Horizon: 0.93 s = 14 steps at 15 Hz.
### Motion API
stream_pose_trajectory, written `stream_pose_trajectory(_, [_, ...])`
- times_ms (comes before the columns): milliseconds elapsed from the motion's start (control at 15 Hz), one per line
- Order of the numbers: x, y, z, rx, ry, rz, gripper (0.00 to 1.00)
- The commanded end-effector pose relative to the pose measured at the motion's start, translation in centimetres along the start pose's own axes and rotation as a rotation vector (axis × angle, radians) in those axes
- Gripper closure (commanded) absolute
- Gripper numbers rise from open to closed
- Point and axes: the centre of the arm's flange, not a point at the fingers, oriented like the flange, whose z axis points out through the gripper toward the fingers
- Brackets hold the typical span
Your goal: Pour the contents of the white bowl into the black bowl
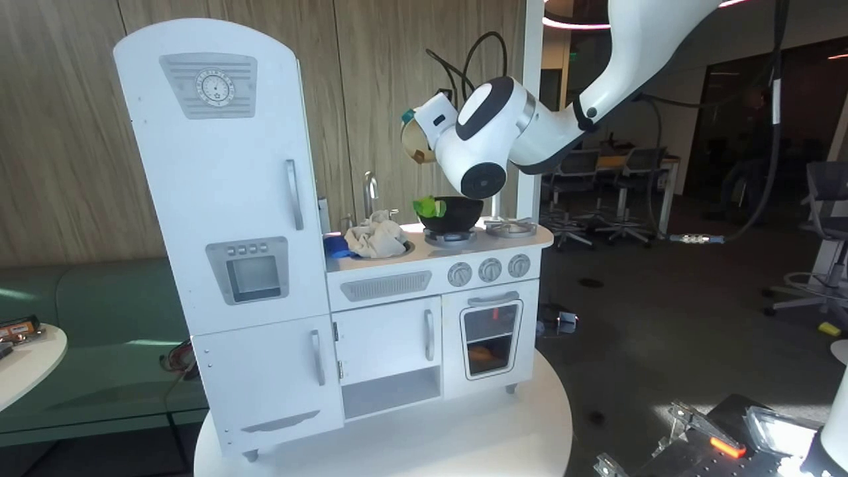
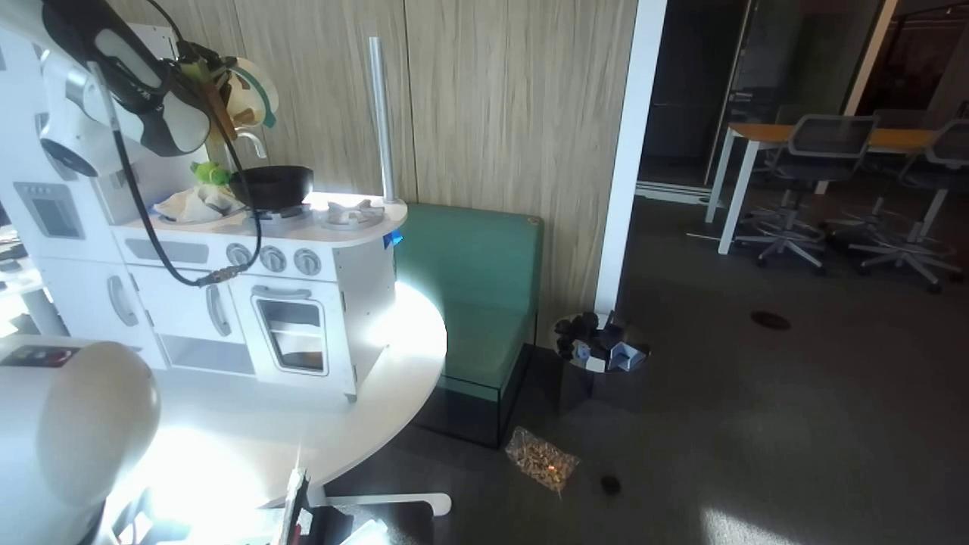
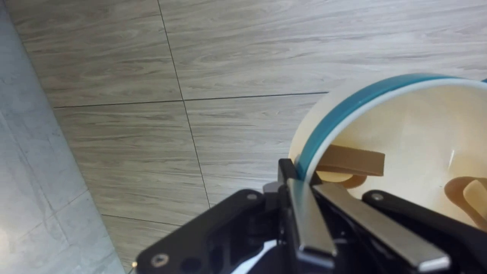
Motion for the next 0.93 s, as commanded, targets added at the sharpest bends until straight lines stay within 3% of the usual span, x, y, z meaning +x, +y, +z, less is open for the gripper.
stream_pose_trajectory(0, [-3.2, 0.0, 0.7, -0.059, -0.059, -0.042, 0.98])
stream_pose_trajectory(133, [-4.4, -0.2, 0.8, -0.047, -0.131, -0.055, 0.98])
stream_pose_trajectory(333, [-5.1, 1.7, 1.1, 0.037, -0.307, -0.010, 0.98])
stream_pose_trajectory(400, [-6.3, 3.2, 4.2, 0.070, -0.363, 0.017, 0.98])
stream_pose_trajectory(667, [-5.7, 10.5, 5.8, 0.166, -0.550, 0.147, 0.98])
stream_pose_trajectory(867, [-6.8, 14.7, 7.1, 0.325, -0.687, 0.186, 0.98])
